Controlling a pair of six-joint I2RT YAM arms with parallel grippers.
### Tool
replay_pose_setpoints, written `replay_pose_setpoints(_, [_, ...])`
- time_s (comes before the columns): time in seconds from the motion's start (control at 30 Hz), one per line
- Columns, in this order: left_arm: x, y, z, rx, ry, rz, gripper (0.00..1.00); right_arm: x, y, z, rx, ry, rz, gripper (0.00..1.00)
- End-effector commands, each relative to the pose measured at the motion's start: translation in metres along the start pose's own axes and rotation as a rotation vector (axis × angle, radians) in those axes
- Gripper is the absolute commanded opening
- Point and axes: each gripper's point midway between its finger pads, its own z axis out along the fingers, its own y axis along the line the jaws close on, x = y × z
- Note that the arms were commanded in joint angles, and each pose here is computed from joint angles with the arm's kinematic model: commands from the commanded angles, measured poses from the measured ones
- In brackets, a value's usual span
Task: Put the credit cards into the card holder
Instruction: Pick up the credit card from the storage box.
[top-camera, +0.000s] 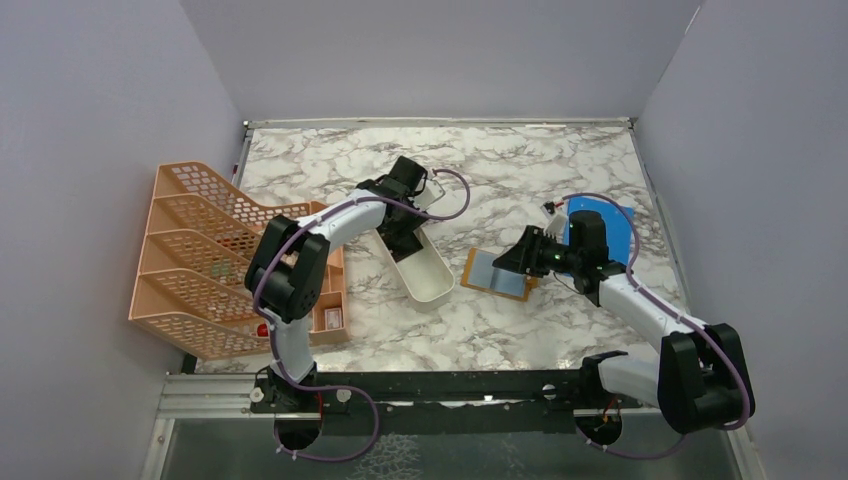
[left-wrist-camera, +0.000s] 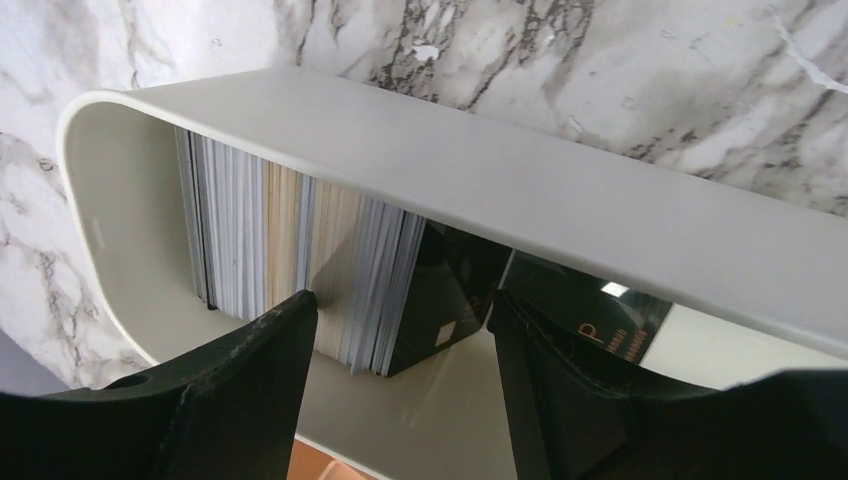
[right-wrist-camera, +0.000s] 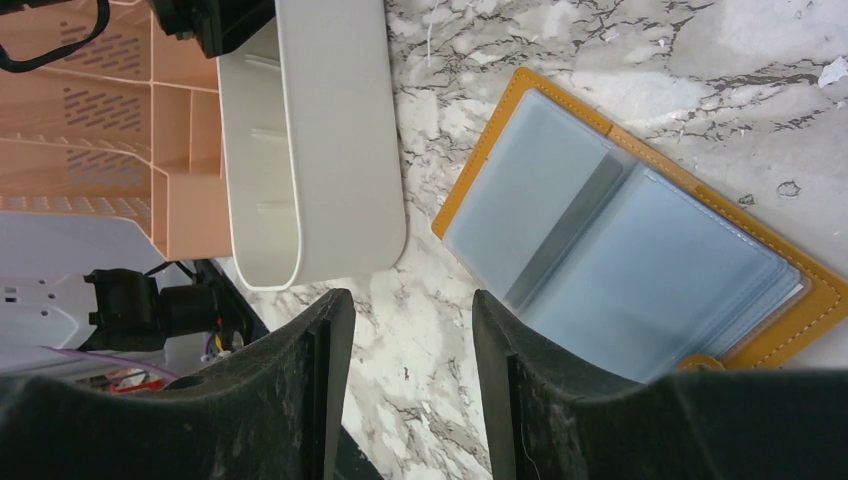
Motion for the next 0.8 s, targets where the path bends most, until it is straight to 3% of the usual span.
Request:
replay_pose_setpoints(0.0, [-0.003, 0.025, 0.007, -0.120, 0.010, 0.023, 0.68, 0.000, 0.000, -0.002, 0.015, -0.002, -0.003, 0.52])
replay_pose_setpoints(0.17, [-0.004, 0.031, 0.010, -0.151, 0.009, 0.030, 0.65, -0.004, 0.002, -0.003, 0.014, -0.005, -0.005, 0.53])
replay_pose_setpoints(0.4, [-0.008, 0.043, 0.002, -0.213, -0.002, 0.028, 0.39, -0.006, 0.006, -0.005, 0.010, -0.011, -0.012, 0.53])
replay_pose_setpoints(0.57, [-0.015, 0.047, -0.005, -0.222, -0.031, 0.029, 0.28, -0.006, 0.007, -0.006, 0.006, -0.013, -0.011, 0.53])
replay_pose_setpoints(0.77, [-0.017, 0.049, -0.010, -0.232, -0.037, 0.030, 0.26, -0.007, 0.008, -0.005, 0.001, -0.013, -0.012, 0.53])
